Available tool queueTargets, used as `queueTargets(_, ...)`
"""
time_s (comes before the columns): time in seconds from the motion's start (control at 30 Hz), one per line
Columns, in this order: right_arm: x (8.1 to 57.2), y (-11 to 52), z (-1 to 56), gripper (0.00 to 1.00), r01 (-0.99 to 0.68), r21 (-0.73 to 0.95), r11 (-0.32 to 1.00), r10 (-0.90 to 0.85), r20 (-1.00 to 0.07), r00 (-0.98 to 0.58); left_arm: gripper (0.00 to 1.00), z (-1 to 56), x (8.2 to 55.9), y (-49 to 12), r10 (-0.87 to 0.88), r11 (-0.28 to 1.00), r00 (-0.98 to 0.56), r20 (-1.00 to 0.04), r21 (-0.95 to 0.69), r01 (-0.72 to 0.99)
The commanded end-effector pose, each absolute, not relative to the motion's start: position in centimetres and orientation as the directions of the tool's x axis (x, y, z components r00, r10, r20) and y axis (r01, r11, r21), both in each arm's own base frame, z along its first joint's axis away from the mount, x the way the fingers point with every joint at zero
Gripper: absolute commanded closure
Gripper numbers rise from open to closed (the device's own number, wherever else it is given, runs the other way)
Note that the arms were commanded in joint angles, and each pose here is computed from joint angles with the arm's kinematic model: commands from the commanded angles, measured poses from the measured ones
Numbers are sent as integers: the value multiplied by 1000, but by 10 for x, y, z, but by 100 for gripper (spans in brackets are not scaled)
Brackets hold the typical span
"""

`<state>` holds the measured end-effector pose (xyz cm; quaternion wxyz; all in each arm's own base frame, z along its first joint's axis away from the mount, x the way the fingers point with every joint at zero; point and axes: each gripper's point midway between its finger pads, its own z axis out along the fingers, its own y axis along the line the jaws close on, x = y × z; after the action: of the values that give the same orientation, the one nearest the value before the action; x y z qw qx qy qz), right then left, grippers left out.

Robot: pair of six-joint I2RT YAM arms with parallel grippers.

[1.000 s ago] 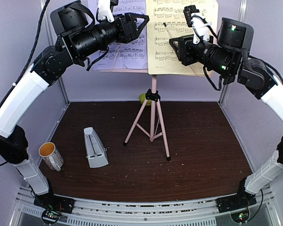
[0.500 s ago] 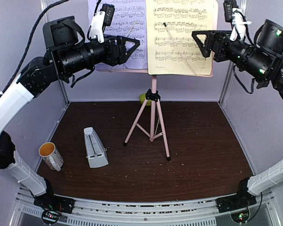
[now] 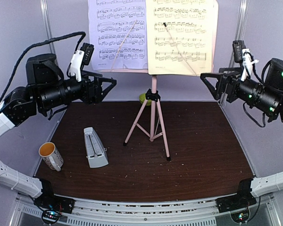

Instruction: Set up the instrument practice props

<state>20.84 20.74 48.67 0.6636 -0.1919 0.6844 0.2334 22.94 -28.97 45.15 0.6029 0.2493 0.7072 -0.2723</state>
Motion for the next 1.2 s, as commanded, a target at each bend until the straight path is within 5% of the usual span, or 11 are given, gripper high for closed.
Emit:
queueTargets(0.0, 186, 209, 459, 0, -660, 136, 739, 83, -990, -112, 26, 418, 235, -270, -29, 762, -258, -966, -189, 619)
queueTargets(0.63, 195, 245, 312, 0, -629, 212, 748, -101, -900, -424, 21, 313, 253, -205, -18, 874, -555, -832, -283, 395)
queueTargets(1.17, 214, 283, 285, 0, -673, 230, 703, -199, -845, -496, 11, 219, 261, -162, 29, 973, -838, -545, -175, 147)
